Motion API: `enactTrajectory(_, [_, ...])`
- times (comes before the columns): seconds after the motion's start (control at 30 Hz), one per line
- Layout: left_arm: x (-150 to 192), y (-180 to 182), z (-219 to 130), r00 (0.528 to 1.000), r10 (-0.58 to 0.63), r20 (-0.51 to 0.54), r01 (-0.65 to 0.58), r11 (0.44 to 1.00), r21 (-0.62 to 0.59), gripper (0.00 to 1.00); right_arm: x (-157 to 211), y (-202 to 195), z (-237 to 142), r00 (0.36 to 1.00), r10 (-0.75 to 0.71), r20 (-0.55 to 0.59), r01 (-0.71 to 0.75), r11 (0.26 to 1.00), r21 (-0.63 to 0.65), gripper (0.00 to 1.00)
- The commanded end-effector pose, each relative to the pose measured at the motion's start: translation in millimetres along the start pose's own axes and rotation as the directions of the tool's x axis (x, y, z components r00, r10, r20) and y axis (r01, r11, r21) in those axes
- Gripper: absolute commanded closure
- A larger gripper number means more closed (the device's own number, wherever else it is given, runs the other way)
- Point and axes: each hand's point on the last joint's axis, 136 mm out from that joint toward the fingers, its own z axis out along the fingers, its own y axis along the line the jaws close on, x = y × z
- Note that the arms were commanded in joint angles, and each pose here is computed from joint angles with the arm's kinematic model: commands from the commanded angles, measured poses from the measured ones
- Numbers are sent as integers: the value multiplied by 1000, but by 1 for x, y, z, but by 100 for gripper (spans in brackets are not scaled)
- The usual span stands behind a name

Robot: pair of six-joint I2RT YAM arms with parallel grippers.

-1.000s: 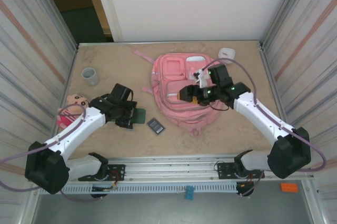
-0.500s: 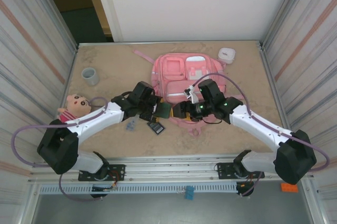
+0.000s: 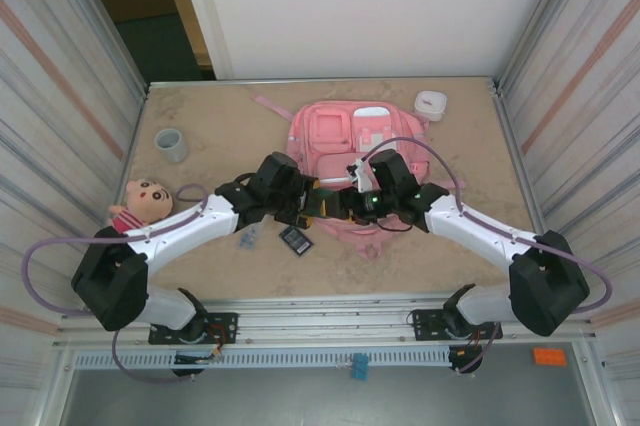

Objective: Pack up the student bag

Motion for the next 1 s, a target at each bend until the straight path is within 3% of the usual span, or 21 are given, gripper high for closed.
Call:
enactTrajectory(0.0, [23,-19,-10,998,6,-61,-2,998,63,38,-15,6,4,998,-51,47,51,999,-2,50])
enactTrajectory(0.17, [34,-20,-8,997,13,-81,-7,997,74,38,-21,6,8,996,-67,58,67,998,6,52])
enactTrajectory(0.53, [24,-7,-7,999,5,-46,-2,999,55,39,-7,-20,-11,993,-108,40,101,982,157,33])
enactTrajectory(0.67, [27,-8,-9,998,17,-56,-13,998,61,38,-6,-23,-17,993,-106,50,98,983,154,28])
enactTrajectory(0.97, [37,-19,-13,994,32,-102,-22,995,97,37,-16,3,-13,987,-128,92,127,992,19,41])
